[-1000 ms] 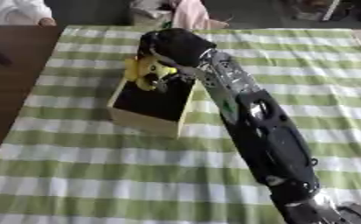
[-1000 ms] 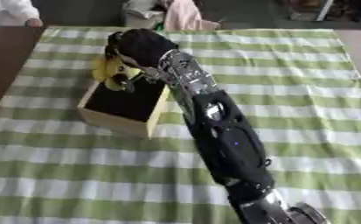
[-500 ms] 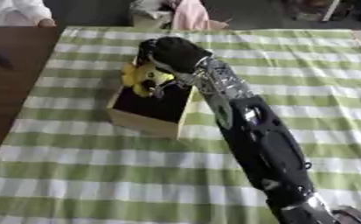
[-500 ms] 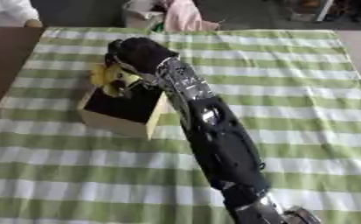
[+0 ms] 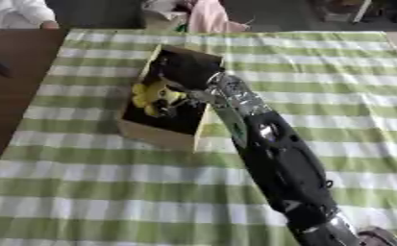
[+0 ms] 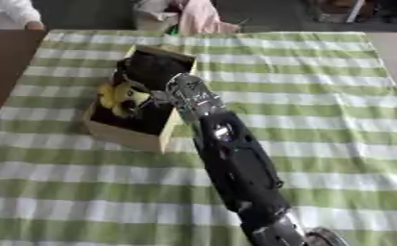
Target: Pick up objects on the table and place them in the box.
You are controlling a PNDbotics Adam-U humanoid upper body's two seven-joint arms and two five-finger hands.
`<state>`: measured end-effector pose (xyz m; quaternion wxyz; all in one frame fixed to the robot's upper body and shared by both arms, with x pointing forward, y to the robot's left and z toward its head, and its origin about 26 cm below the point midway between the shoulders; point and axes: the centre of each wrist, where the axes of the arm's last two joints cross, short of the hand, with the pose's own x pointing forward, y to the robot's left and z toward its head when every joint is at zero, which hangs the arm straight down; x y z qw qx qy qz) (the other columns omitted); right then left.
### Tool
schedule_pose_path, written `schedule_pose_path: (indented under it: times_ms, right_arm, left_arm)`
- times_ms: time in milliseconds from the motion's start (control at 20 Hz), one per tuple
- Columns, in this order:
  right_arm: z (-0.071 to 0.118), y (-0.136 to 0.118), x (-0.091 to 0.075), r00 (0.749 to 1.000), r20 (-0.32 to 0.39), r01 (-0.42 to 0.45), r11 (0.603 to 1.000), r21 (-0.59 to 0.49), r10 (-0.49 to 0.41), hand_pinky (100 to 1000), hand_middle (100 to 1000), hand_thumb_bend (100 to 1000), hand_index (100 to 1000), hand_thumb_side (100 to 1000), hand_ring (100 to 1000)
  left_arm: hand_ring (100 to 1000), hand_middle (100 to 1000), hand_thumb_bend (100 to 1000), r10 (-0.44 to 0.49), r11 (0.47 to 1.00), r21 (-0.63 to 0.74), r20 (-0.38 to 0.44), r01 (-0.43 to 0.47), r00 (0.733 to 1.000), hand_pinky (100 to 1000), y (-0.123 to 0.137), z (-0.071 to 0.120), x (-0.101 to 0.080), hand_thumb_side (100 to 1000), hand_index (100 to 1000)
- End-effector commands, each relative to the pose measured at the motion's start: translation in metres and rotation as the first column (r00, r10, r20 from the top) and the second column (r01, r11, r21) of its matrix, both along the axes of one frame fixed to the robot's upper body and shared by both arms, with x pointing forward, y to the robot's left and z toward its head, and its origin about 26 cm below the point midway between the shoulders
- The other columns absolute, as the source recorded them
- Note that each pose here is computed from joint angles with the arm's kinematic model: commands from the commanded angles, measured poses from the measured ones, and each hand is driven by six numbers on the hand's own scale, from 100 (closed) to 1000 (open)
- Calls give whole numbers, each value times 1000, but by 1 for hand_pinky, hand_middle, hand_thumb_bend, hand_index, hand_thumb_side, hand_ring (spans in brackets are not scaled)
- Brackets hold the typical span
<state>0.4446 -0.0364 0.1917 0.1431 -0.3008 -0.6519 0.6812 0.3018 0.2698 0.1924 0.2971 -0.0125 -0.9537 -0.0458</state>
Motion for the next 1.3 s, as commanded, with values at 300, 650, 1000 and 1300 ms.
schedule_pose_path:
  times_ms: [300,650,1000,1300]
  right_arm:
    - [22,1,-3,995,98,33,995,-94,-23,927,859,162,873,372,921]
    - [38,-5,-8,986,161,46,998,-33,-40,897,839,102,865,359,881]
    - [82,-29,-21,959,271,29,975,221,-89,784,816,100,846,466,812]
    - [123,-70,-35,947,301,-42,888,457,-110,730,799,100,833,574,772]
  left_arm:
    - [998,871,100,-7,1000,6,30,7,1000,462,0,8,-2,746,692]
    - [997,871,100,-8,1000,5,31,8,999,462,-1,9,-2,744,692]
    - [996,870,100,-6,1000,5,33,6,999,463,-1,9,-2,742,693]
    - [994,869,100,1,1000,5,34,-1,999,464,0,8,-2,738,693]
